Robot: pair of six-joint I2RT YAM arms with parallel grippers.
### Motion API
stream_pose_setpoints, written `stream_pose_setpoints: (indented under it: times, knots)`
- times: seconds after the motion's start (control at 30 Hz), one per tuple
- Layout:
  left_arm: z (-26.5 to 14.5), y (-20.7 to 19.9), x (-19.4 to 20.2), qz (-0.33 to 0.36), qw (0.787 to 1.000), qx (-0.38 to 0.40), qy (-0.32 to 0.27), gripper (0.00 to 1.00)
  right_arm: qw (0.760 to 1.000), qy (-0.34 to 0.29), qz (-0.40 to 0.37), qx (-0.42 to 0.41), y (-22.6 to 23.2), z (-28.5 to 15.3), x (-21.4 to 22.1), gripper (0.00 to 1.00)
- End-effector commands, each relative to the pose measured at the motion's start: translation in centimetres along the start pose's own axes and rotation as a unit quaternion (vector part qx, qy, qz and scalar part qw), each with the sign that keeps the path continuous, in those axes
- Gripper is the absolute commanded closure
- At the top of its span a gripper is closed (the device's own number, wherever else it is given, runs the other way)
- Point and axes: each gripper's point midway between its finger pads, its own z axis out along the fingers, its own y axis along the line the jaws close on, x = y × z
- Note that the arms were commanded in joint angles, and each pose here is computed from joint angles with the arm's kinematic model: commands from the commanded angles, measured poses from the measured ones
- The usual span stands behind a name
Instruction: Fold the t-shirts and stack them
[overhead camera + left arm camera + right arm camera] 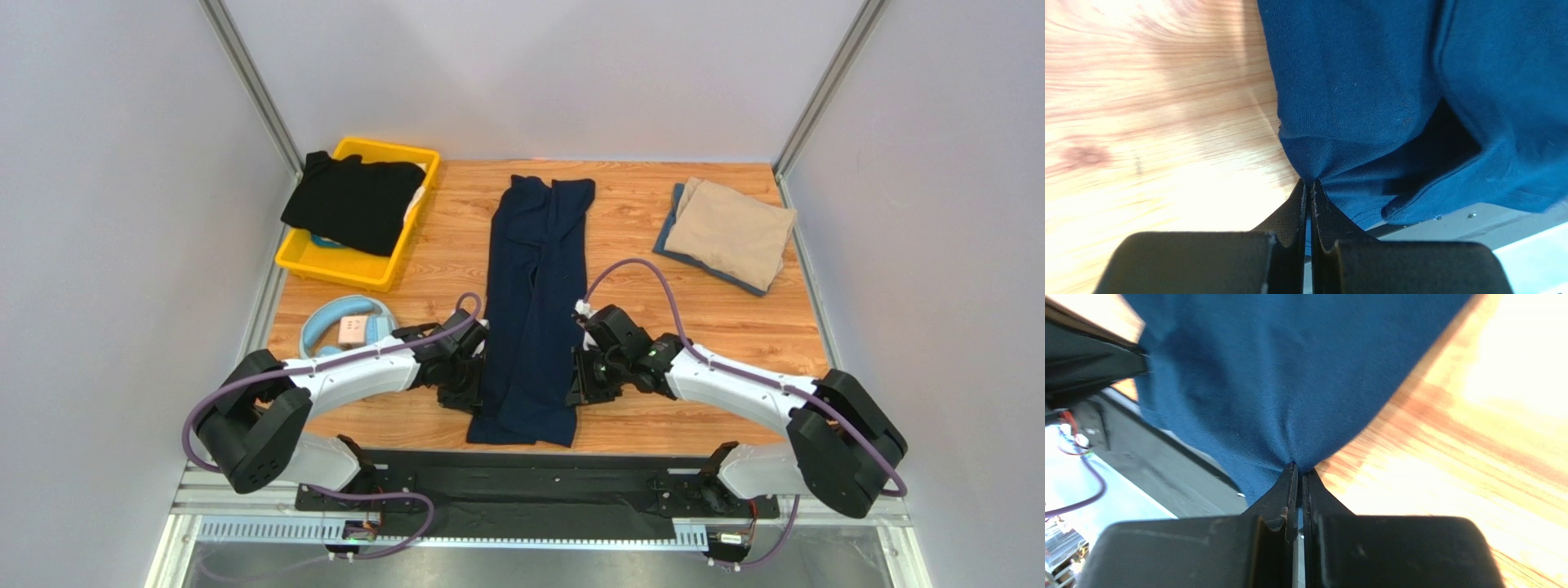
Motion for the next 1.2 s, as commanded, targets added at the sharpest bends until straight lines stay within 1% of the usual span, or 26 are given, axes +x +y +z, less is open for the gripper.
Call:
stream_pose_setpoints:
  times: [0.0, 0.13, 0.2, 0.3, 0.4, 0.5, 0.67, 0.7, 0.8, 0.97, 1.17]
  knots:
    - [-1.6, 1.6, -0.9, 0.028, 0.998, -0.051, -0.016, 1.0, 0.999, -0.023, -0.02, 0.022, 0.4, -1.8, -1.8, 1.0]
    - [-1.8, 1.0, -1.7, 0.032, 0.998, -0.047, -0.024, 1.0, 1.0, -0.019, -0.019, 0.013, 0.7, -1.3, -2.0, 1.0]
    - [-1.8, 0.8, -1.9, 0.033, 0.998, -0.046, -0.025, 1.0, 1.0, -0.004, -0.014, 0.013, 0.4, -0.5, -1.2, 1.0]
    - [-1.9, 0.6, -2.1, 0.034, 0.998, -0.044, -0.025, 1.0, 1.0, 0.001, -0.006, 0.007, 0.4, 0.2, -1.1, 1.0]
    - [-2.3, 0.2, -2.7, 0.039, 0.998, -0.039, -0.035, 1.0, 1.0, -0.007, -0.008, 0.007, 0.7, 0.0, -1.7, 1.0]
    - [-3.0, -0.3, -3.6, 0.046, 0.997, -0.036, -0.048, 1.0, 0.999, -0.027, -0.02, 0.003, 1.7, -0.5, -3.3, 1.0]
    - [-4.2, -1.6, -5.6, 0.055, 0.996, -0.021, -0.071, 1.0, 0.998, -0.046, -0.046, 0.021, 2.1, -0.9, -5.4, 1.0]
    - [-4.3, -1.4, -6.2, 0.056, 0.995, -0.031, -0.082, 1.0, 0.997, -0.047, -0.048, 0.026, 2.1, -0.9, -5.7, 1.0]
    - [-4.5, -1.8, -7.4, 0.06, 0.994, -0.033, -0.089, 1.0, 0.996, -0.061, -0.058, 0.041, 2.2, -1.0, -7.2, 1.0]
    - [-5.2, -2.1, -9.9, 0.059, 0.991, -0.039, -0.112, 1.0, 0.993, -0.083, -0.062, 0.049, 2.6, -1.1, -10.0, 1.0]
    - [-5.3, -2.4, -13.3, 0.057, 0.989, -0.045, -0.129, 1.0, 0.992, -0.098, -0.055, 0.065, 2.0, -1.0, -12.8, 1.0]
